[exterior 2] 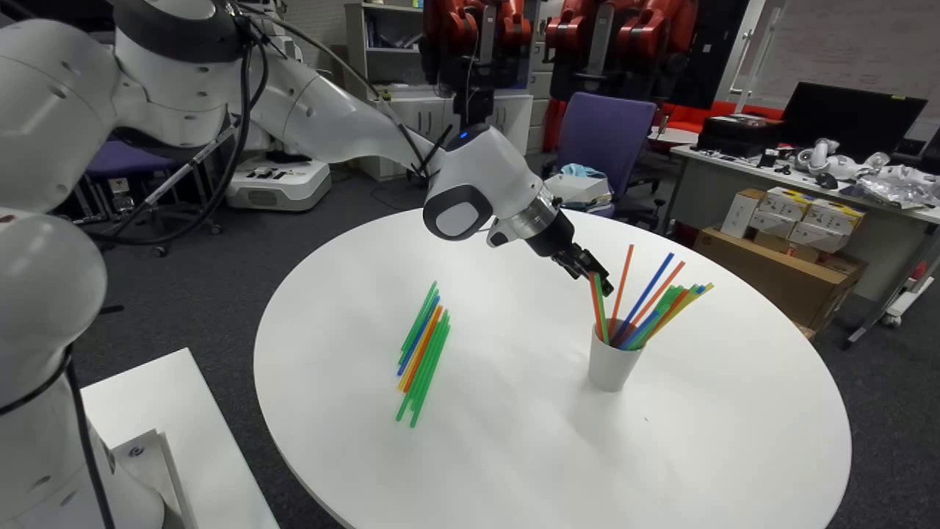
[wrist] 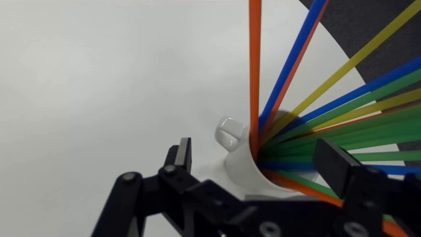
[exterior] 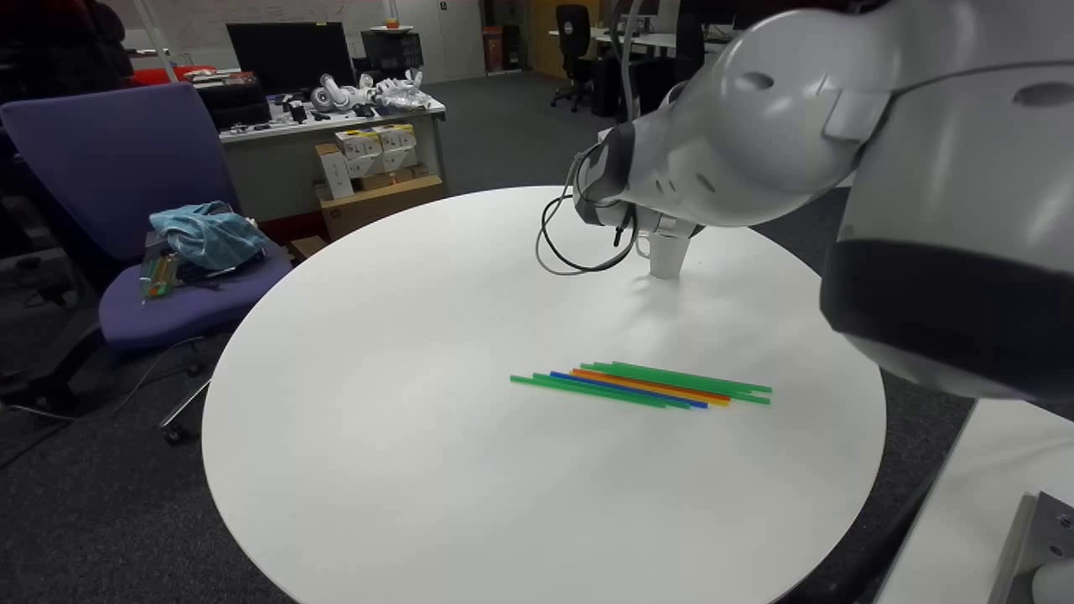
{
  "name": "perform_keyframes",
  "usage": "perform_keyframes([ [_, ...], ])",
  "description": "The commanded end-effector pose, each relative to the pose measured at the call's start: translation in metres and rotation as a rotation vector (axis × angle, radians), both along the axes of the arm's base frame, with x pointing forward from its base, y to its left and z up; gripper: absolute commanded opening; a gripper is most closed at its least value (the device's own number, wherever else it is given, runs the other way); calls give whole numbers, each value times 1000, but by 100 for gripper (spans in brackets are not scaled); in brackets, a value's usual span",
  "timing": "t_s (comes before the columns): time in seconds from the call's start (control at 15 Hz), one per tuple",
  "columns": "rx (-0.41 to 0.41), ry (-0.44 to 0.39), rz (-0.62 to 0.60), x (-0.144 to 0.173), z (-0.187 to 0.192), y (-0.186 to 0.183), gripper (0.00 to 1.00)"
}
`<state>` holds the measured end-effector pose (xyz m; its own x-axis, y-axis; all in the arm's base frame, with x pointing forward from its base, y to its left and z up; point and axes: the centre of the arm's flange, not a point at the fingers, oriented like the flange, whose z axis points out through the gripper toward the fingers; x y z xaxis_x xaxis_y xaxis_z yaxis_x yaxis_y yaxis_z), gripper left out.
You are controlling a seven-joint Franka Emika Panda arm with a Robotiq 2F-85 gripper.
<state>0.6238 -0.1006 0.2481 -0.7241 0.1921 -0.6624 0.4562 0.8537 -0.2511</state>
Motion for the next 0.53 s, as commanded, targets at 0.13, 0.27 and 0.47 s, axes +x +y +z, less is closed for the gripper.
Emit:
perform_keyframes([
  [0.13, -116, -33, -55, 26, 6, 4, 100],
  [0.27, -140, -32, -56, 26, 5, 1, 100],
  [0.47, -161, -37, -50, 27, 7, 0, 100],
])
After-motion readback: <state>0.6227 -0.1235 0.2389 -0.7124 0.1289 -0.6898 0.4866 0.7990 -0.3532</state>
